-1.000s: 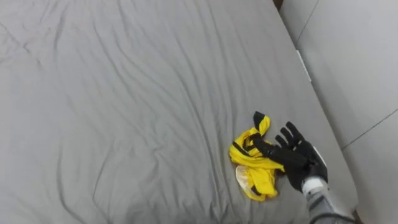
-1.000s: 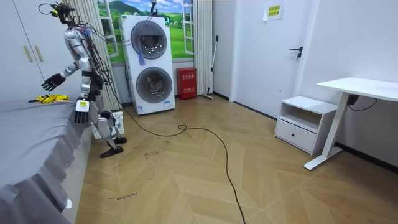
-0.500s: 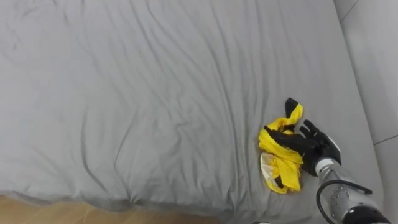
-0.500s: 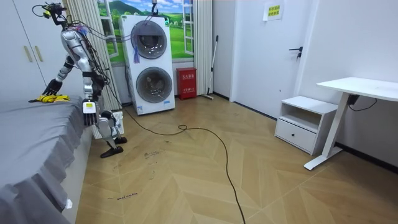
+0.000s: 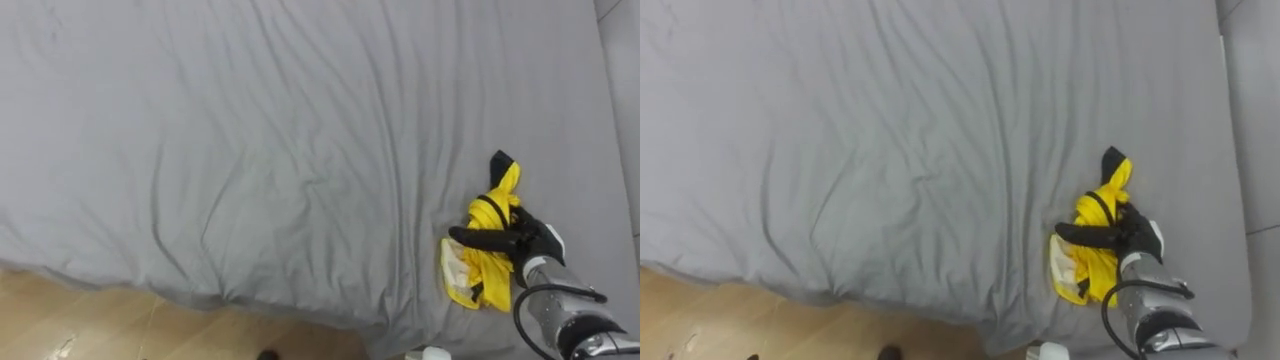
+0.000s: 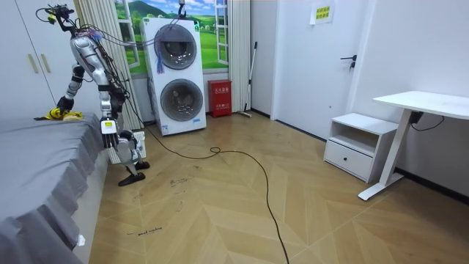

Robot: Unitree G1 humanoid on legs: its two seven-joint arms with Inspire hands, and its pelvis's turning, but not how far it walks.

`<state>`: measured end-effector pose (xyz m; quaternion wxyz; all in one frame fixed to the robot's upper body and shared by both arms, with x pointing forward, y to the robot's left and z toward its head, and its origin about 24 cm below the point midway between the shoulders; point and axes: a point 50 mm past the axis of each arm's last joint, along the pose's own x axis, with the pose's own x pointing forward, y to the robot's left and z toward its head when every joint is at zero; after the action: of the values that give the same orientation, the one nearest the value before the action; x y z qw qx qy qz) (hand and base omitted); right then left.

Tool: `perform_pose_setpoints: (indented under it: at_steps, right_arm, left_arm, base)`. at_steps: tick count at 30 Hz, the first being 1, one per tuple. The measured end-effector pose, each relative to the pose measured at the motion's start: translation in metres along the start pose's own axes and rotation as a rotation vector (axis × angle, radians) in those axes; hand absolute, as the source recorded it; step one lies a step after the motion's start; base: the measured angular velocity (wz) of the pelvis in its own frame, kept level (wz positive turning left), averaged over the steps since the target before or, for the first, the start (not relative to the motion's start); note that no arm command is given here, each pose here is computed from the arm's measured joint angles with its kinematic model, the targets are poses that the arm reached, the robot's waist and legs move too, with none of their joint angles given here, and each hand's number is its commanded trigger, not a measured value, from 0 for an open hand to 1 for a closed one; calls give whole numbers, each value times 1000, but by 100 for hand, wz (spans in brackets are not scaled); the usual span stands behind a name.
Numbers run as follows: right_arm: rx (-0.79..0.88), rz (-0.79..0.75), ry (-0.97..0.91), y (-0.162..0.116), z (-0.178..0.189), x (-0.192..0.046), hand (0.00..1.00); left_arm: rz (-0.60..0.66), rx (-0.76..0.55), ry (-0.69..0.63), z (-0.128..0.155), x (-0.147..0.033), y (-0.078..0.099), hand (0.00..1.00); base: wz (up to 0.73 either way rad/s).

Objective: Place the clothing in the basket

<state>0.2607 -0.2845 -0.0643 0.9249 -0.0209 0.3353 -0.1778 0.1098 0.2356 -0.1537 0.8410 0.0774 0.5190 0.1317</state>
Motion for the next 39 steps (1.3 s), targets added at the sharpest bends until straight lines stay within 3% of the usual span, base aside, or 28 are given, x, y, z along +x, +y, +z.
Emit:
perform_pose_setpoints:
  at_steps: [7,20,29,33,39]
  right_arm:
    - [-92,-41,26,-13,-1,0,100]
    - [-158,41,143,-2,-38,-7,100]
    - [-23,36,167,-1,-51,-11,100]
    - [75,46,177,-5,-63,-16,100]
    - [162,158,2,5,-47,-28,100]
  left_arm:
    - [-14,16,2,5,1,-5,0]
    - [-33,41,-41,17,2,-10,0]
    - [-33,30,-18,12,2,-10,0]
    - [-17,8,10,-4,-1,-5,0]
    - [18,-27,67,-30,-7,4,0]
  base:
    - [3]
    - [0]
    - [0]
    - [-6]
    - [-37]
